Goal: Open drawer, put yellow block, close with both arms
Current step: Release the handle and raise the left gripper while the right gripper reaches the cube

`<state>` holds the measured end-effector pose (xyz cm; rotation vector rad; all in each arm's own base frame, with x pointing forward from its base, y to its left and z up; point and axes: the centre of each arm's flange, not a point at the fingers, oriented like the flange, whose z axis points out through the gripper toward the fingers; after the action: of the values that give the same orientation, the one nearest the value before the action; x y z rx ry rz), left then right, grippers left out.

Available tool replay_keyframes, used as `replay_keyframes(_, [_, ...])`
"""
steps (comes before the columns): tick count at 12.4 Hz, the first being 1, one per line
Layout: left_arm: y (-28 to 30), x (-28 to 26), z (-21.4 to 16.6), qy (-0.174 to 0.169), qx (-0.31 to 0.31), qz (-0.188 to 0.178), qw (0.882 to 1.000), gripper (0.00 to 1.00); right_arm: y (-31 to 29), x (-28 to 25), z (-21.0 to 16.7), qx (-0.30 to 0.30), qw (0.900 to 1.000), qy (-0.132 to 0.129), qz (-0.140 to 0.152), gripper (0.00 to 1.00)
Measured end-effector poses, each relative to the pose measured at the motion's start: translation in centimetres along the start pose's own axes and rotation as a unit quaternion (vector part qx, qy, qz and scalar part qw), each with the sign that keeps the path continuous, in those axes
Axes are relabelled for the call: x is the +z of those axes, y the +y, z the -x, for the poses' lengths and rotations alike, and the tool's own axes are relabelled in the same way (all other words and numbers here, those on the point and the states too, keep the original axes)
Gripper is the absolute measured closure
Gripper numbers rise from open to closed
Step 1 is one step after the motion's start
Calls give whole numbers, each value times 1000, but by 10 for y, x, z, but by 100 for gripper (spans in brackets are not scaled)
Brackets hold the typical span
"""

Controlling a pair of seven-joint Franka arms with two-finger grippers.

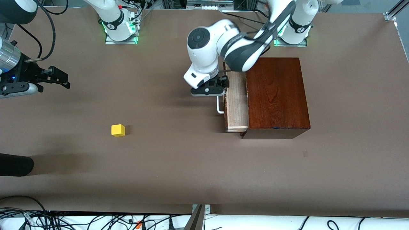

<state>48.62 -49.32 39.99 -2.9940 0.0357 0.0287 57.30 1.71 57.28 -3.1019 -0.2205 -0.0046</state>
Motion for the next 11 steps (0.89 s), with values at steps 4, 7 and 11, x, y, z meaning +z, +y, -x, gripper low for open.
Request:
replay_keyframes(4, [-123, -88, -48, -25, 40, -29, 998, 0, 0, -3, -4, 4, 1000, 13, -9, 0])
replay_keyframes(7, [-257, -125, -82, -59, 56, 9, 997, 0, -4, 29, -20, 4, 1000, -6, -13, 0])
replay_keyframes(11, [-404, -136, -93, -103, 54, 80, 990, 0, -2, 120, -57, -8, 999, -41, -4, 0])
